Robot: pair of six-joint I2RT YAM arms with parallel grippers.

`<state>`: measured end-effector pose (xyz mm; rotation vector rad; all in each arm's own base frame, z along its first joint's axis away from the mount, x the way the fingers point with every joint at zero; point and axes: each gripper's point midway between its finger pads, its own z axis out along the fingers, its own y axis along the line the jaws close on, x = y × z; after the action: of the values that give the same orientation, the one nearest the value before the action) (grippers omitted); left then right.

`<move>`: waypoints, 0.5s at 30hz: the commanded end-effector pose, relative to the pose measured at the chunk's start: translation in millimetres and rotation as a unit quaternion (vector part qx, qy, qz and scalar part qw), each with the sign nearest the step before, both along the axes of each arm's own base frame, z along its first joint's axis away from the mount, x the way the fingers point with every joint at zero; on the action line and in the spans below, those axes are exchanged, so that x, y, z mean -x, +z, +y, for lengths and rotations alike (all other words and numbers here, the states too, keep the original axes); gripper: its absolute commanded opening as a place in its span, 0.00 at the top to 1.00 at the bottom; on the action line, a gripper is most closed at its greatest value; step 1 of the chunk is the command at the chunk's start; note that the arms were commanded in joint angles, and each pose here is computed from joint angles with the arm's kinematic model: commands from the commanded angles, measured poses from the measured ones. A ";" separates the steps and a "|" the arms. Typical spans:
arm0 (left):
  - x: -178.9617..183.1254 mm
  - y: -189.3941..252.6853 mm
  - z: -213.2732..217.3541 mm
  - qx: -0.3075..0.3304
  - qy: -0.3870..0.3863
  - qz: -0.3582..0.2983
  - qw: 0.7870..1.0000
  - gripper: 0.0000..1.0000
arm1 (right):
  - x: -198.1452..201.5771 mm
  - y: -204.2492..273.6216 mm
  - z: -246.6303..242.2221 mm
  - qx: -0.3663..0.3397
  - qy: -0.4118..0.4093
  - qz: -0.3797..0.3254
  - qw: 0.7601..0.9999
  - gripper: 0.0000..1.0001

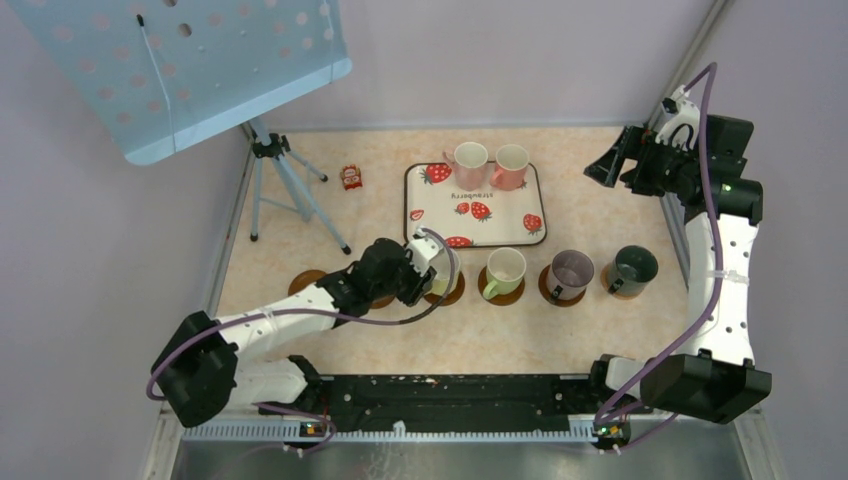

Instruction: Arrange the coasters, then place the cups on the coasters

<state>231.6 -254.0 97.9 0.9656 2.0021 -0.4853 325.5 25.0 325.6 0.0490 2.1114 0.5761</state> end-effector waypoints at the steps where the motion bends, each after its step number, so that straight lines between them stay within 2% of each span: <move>1: 2.3 19.1 -4.8 0.022 -0.012 -0.016 1.000 0.47 | -1.2 11.6 -3.9 0.012 0.002 -0.022 1.000 0.08; 5: 5.9 25.0 -1.9 0.020 -0.012 -0.011 1.000 0.35 | -1.1 10.6 -3.9 0.013 0.003 -0.021 1.000 0.08; 11: 14.5 31.2 3.9 0.014 -0.016 0.001 1.000 0.27 | -0.9 8.2 -2.7 0.010 0.006 -0.018 1.000 0.08; 15: 24.9 47.7 6.6 0.006 -0.044 0.004 0.999 0.17 | -1.7 8.9 -2.7 0.012 0.007 -0.020 1.000 0.08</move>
<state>213.0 -241.0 108.4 1.0014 2.0383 -0.4982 325.6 24.5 325.3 0.0320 2.1102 0.5671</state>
